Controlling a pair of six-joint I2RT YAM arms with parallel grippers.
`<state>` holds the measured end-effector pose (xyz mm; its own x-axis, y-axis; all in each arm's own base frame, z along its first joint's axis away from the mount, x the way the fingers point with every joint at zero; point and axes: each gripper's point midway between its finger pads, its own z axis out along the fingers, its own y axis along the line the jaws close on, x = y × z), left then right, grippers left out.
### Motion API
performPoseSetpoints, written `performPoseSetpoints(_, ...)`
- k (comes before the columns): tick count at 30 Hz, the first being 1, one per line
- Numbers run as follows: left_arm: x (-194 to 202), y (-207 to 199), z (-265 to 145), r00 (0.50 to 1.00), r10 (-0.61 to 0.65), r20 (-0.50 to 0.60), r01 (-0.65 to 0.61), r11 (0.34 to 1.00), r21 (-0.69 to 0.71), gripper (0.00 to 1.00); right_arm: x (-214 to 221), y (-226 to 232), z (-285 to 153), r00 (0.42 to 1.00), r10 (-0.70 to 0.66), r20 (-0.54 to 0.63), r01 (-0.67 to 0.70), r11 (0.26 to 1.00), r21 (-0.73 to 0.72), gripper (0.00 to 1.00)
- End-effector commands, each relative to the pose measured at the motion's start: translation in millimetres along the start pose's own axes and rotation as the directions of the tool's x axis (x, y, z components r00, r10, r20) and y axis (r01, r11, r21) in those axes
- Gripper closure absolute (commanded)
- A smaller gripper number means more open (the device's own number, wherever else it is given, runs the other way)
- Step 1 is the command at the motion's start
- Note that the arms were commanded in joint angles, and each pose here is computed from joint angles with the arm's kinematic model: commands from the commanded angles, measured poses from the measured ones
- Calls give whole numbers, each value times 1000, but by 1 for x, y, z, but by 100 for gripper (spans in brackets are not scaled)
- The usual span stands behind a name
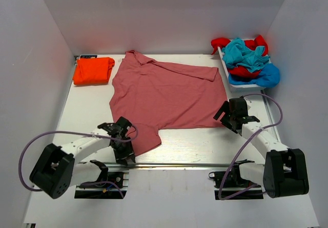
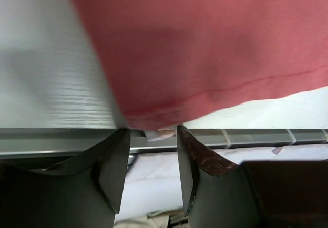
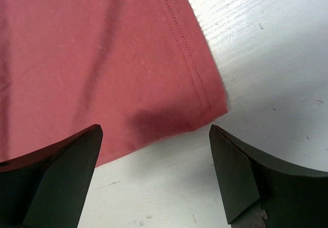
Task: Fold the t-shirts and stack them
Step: Grap the side of the flattened tshirt closest away from the robot with both arms
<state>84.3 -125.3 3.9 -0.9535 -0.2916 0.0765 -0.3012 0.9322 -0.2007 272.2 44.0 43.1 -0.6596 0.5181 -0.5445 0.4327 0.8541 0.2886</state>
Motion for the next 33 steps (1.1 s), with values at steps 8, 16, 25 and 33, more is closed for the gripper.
performPoseSetpoints(8,-52,-26,-39,975,75,207,-66,996,-54,34,-7,6,5,1000,-23,-3,23,999,-28,10)
performPoseSetpoints(16,-44,-18,-23,988,79,130,-66,993,-97,31,-3,6,8,999,-37,-35,36,999,-36,10)
performPoseSetpoints(25,-37,15,-12,989,54,135,-25,977,-211,41,-5,-1,9,1000,-12,-25,12,1000,-13,10)
performPoseSetpoints(33,-42,-5,10,987,103,122,-88,988,-123,91,-10,-13,6,1000,-15,-5,15,999,38,10)
